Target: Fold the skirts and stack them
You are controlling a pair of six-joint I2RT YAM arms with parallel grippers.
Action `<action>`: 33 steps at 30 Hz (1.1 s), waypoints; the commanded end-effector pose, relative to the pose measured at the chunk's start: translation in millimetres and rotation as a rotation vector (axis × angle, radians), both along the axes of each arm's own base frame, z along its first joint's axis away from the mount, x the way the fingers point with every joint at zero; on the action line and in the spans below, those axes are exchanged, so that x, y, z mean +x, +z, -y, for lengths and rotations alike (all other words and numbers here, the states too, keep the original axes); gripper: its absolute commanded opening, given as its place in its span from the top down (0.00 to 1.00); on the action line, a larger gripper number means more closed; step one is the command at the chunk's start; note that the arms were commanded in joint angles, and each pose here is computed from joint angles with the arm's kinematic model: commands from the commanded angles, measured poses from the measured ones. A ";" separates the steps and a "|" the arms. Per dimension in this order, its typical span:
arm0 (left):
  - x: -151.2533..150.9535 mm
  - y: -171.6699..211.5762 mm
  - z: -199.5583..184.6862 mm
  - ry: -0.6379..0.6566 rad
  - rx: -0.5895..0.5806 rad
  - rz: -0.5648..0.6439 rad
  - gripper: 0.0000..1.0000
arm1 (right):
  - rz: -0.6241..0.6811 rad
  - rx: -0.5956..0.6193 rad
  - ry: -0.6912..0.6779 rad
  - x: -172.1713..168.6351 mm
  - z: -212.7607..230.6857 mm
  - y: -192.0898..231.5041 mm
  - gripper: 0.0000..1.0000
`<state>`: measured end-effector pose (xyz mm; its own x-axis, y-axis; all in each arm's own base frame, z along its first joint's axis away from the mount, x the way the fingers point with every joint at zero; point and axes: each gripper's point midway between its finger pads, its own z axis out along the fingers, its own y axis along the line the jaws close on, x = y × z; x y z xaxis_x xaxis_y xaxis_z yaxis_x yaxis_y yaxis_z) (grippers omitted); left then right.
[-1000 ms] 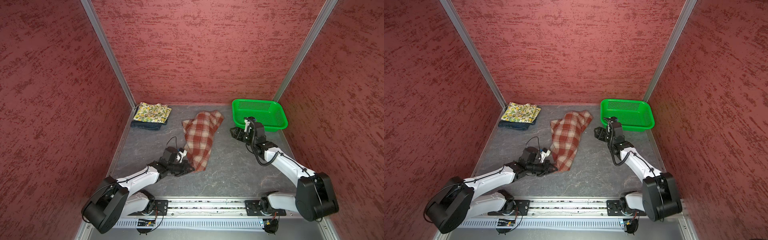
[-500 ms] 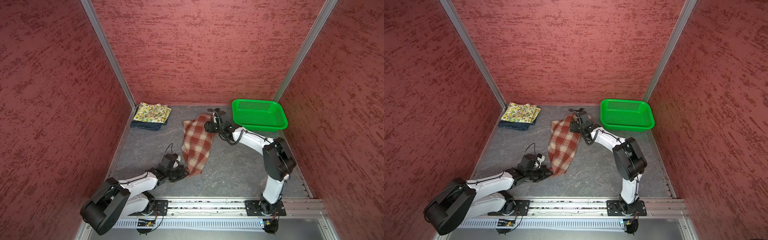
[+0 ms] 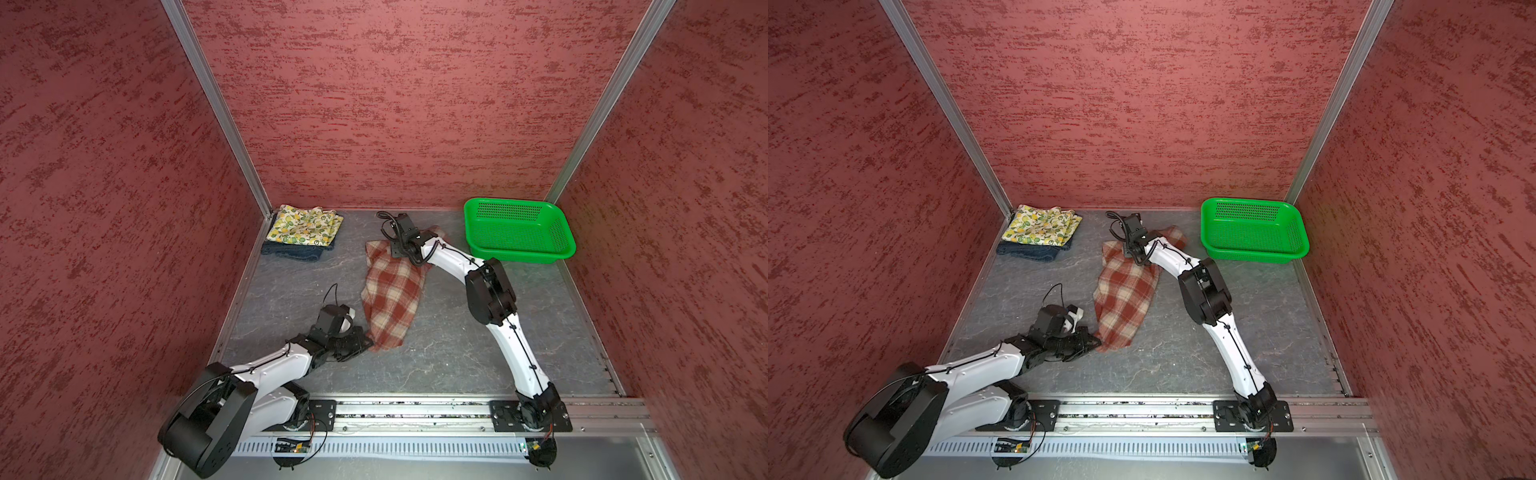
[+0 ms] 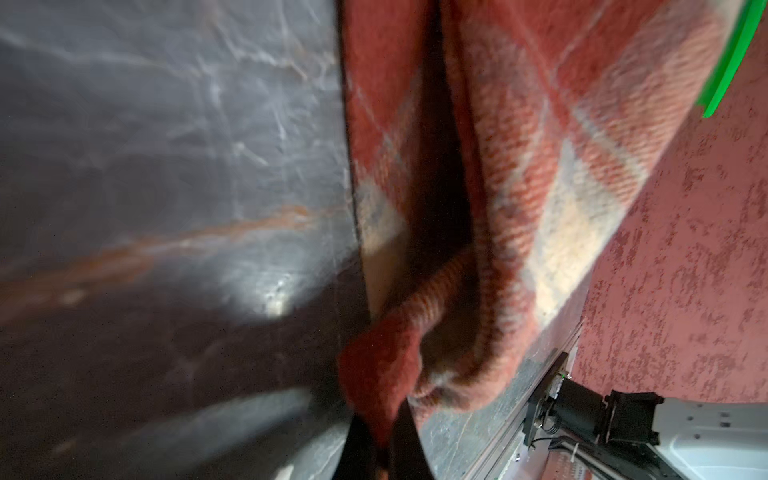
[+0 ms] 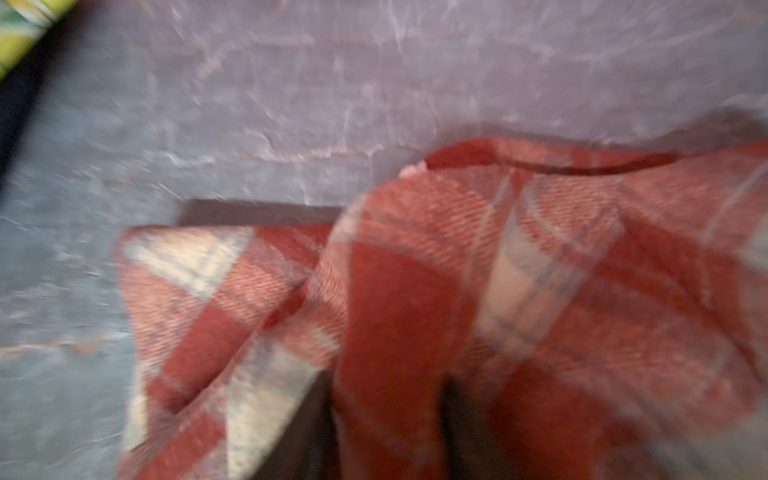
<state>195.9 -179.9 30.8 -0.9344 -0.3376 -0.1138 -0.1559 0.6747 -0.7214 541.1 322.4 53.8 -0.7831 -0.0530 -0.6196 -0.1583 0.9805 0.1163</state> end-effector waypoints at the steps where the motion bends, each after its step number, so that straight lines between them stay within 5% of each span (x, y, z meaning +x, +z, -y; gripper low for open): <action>1: 33.6 49.4 -7.5 0.052 -0.030 0.116 1.00 | 0.077 0.083 -0.005 15.8 -2.1 64.9 1.00; 6: 111.0 141.1 -52.8 0.229 -0.031 0.292 1.00 | 0.319 0.310 -0.007 49.7 4.8 207.7 1.00; 10: 166.5 229.3 -82.8 0.285 -0.009 0.472 1.00 | 0.517 0.403 0.047 36.9 12.3 311.8 1.00; 15: 181.0 297.6 -81.1 0.229 0.004 0.648 1.00 | 0.580 0.426 0.076 -20.5 38.5 348.2 1.00; 16: 176.4 295.9 -76.9 0.216 -0.003 0.654 1.00 | 0.572 0.422 0.052 -37.5 51.8 332.4 0.98; 17: 168.2 285.8 -70.6 0.195 -0.008 0.647 1.00 | 0.558 0.413 0.027 -56.1 66.4 312.0 0.86; 18: 159.5 273.5 -64.7 0.171 -0.001 0.643 1.00 | 0.544 0.405 0.016 -74.7 78.1 293.5 0.64; 19: 148.8 251.9 -60.7 0.153 0.033 0.624 1.00 | 0.506 0.385 0.003 -95.5 90.9 262.8 0.29; 20: 136.8 221.3 -59.5 0.148 0.078 0.573 1.00 | 0.442 0.366 -0.026 -116.1 105.3 225.5 0.05; 23: 104.0 135.4 -64.9 0.172 0.121 0.385 0.85 | 0.306 0.309 -0.096 -167.4 140.8 159.8 0.01; 26: 79.5 80.7 -70.2 0.214 0.145 0.269 0.73 | 0.278 0.266 -0.154 -196.1 167.0 148.0 0.01; 33: 72.3 57.9 -74.7 0.241 0.178 0.201 0.72 | 0.177 0.130 -0.156 -198.8 176.0 147.6 0.02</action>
